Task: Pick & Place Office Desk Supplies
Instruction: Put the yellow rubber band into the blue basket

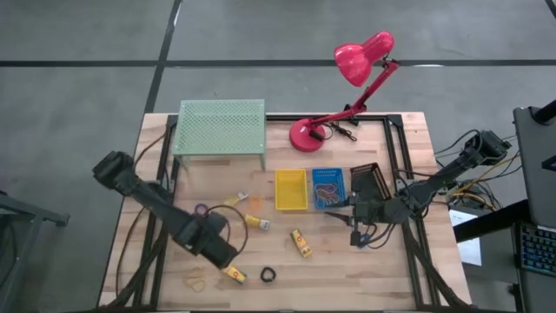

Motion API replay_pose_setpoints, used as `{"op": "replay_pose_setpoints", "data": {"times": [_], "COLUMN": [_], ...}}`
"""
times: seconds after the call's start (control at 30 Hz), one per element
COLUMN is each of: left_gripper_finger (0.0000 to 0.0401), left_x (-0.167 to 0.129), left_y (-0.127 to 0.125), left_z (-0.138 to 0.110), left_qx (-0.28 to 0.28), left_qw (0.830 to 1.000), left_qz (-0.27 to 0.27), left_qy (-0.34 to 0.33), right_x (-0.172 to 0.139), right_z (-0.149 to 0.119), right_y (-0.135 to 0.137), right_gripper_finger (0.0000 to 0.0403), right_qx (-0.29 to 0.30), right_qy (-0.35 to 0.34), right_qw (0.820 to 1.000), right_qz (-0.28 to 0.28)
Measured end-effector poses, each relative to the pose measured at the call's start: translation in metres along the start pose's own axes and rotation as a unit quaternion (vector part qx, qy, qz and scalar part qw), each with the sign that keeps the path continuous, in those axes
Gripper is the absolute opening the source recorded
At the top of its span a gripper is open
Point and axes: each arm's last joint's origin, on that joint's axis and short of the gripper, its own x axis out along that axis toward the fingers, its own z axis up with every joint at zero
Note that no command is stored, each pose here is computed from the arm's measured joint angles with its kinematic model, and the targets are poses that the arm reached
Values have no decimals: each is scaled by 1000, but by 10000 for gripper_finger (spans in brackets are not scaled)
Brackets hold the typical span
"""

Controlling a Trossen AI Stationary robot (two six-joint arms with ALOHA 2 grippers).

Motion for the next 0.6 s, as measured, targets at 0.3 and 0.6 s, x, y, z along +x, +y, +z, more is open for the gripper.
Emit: {"op": "replay_pose_setpoints", "data": {"times": [0.3,0.6], "left_gripper_finger": [97,97], "left_x": [12,57], "left_y": [6,18], "left_z": [-40,-49], "left_qx": [-165,-254], "left_qw": [985,960], "left_qz": [2,26], "left_qy": [47,112], "right_x": [0,0], "right_z": [0,0], "right_y": [0,0], "right_gripper_finger": [68,68], "right_qx": [0,0], "right_qy": [0,0], "right_qw": [1000,1000], "right_qz": [0,0]}}
